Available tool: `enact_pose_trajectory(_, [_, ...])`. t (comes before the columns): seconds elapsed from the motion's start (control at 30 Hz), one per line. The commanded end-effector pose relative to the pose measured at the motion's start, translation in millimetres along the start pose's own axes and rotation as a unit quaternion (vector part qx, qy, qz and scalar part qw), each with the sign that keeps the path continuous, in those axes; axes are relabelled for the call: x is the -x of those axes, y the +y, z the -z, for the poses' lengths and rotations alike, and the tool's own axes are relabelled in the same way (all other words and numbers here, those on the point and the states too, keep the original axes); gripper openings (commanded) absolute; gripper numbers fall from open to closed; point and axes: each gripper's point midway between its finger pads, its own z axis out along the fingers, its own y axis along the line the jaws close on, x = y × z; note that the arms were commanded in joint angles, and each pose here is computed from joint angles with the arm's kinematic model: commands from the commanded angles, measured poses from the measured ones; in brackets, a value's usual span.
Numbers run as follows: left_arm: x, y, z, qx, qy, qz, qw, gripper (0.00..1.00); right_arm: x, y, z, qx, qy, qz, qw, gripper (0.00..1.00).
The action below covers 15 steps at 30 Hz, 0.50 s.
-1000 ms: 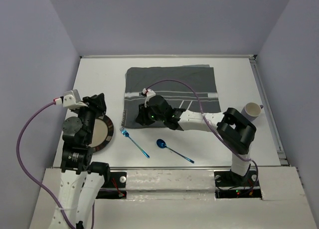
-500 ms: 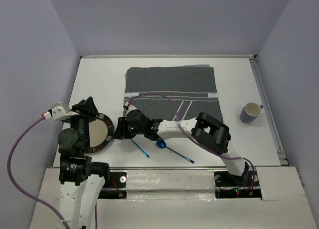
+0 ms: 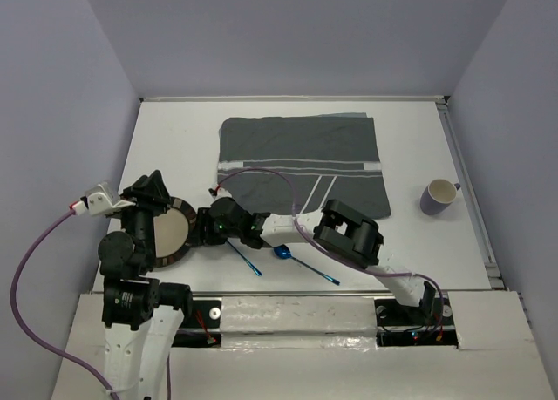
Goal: Set the dinner table for one person
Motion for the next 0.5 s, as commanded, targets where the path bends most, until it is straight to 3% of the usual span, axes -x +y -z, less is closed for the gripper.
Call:
enact_pose_trajectory(0.0, [11.4, -9.1, 1.0, -0.021, -0.021, 0.004, 1.0, 0.47, 8.9, 27.4, -12.1, 0.038, -0.019, -0.001, 0.999, 0.52])
enact_pose_trajectory(0.33, [8.0, -14.5, 0.8, -0.033, -0.013, 0.003, 0.999, 0.47, 9.9, 8.7, -38.6, 0.032, -0.032, -0.041, 0.998, 0.41])
enact_pose_trajectory(0.47, [8.0, -16.0, 1.5, -0.036, -0.012, 0.004, 0.999, 0.47, 11.6, 10.0, -39.4, 0.039, -0.039, -0.041, 0.998, 0.3])
